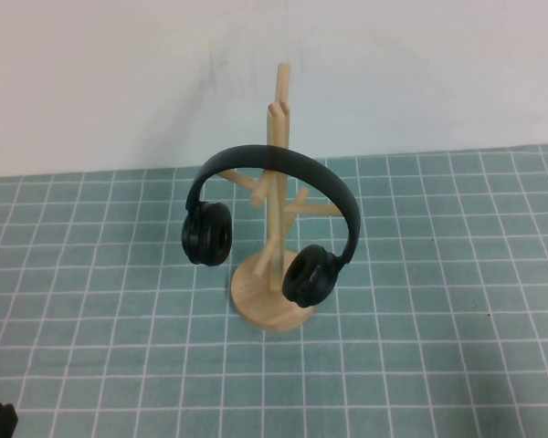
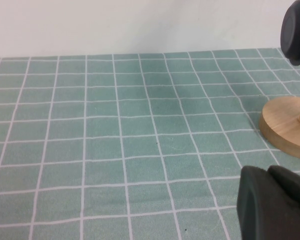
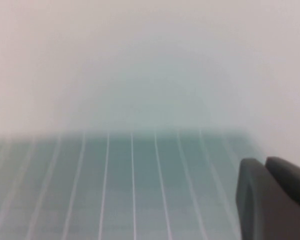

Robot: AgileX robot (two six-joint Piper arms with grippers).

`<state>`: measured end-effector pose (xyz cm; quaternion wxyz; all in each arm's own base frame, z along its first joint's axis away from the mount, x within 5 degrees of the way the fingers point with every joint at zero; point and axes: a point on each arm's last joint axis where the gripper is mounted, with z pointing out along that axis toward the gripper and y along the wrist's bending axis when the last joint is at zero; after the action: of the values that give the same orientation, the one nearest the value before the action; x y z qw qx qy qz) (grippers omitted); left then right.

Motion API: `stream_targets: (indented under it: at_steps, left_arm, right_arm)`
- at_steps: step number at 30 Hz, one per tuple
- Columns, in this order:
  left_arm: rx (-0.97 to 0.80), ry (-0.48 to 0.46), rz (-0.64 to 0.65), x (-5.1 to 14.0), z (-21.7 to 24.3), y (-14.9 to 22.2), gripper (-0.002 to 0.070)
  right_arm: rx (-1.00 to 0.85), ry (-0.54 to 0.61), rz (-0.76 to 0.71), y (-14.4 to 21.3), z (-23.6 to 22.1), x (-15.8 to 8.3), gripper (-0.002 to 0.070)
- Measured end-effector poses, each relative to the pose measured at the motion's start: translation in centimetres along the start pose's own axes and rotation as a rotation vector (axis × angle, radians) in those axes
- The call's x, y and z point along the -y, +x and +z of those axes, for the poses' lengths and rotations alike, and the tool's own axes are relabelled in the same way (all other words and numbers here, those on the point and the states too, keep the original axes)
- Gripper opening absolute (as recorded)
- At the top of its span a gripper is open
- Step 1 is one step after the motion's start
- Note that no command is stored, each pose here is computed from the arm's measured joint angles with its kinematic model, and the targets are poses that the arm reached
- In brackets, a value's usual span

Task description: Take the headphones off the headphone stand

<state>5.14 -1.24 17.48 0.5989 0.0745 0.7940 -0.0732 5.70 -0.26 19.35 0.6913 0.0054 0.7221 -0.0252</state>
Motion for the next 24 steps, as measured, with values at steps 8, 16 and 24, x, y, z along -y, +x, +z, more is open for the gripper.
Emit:
stream_targets:
  at_steps: [8,16,24]
  left_arm:
    - [0.000,0.000,0.000,0.0,0.0,0.0,-0.0006]
    - [0.000,0.000,0.000,0.0,0.0,0.0,-0.0006]
    - [0.000,0.000,0.000,0.0,0.0,0.0,-0.0006]
  right_arm:
    - [0.427,-0.004,-0.004,-3.8,-0.8,0.0,-0.0006]
    - [0.528,-0.019,0.115,-4.6,-1.2,0.1,-0.0006]
    - [0.888,-0.043,0.212,-8.4,-3.7,0.5,-0.0006]
